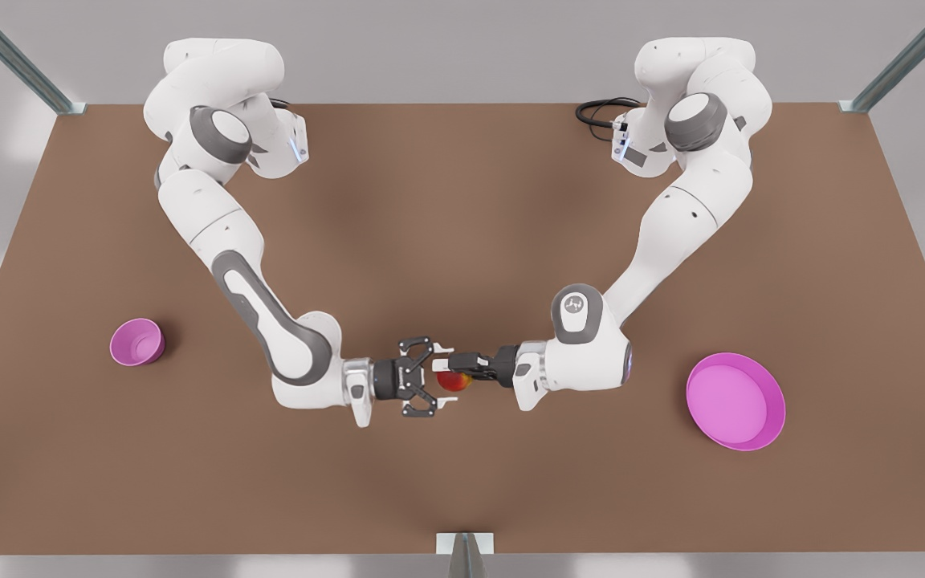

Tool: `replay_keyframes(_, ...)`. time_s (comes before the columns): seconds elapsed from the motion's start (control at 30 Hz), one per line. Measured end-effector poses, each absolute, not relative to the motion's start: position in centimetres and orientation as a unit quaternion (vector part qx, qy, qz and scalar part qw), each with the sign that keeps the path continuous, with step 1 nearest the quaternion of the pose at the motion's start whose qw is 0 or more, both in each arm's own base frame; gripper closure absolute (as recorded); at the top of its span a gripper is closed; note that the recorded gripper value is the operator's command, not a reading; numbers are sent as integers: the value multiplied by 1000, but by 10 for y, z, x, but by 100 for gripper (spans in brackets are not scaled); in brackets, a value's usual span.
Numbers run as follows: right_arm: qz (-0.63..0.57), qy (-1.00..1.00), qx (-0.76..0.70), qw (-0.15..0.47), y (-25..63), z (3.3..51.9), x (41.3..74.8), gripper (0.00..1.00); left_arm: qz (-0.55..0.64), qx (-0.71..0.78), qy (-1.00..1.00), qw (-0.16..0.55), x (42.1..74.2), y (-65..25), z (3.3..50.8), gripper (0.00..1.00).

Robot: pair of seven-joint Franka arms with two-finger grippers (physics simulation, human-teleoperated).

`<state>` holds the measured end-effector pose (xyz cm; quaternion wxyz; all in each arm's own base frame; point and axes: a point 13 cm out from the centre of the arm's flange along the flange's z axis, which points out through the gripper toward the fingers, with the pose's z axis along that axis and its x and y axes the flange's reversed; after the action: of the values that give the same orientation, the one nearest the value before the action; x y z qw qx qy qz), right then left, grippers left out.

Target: Use the left arm to pick up the apple from the plate, transfer it to the gripper of the right arm, and then use the right arm to place it into the bowl

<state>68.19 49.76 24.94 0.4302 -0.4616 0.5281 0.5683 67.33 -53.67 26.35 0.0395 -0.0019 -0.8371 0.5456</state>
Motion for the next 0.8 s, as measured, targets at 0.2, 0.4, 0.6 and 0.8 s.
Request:
replay_keyframes(0.2,564,527,-462,436,506,254,681,0,546,-3,-837,39,673,-537,263,27)
replay_keyframes(0.4,559,528,-461,442,515,256,681,0,545,-6,-837,40,670,-540,263,27)
replay_keyframes(0.6,556,529,-460,446,517,258,683,11,544,-7,-838,39,670,-540,262,27)
replay_keyframes(0.8,553,530,-461,448,515,258,685,24,545,-8,-838,39,670,-540,262,8)
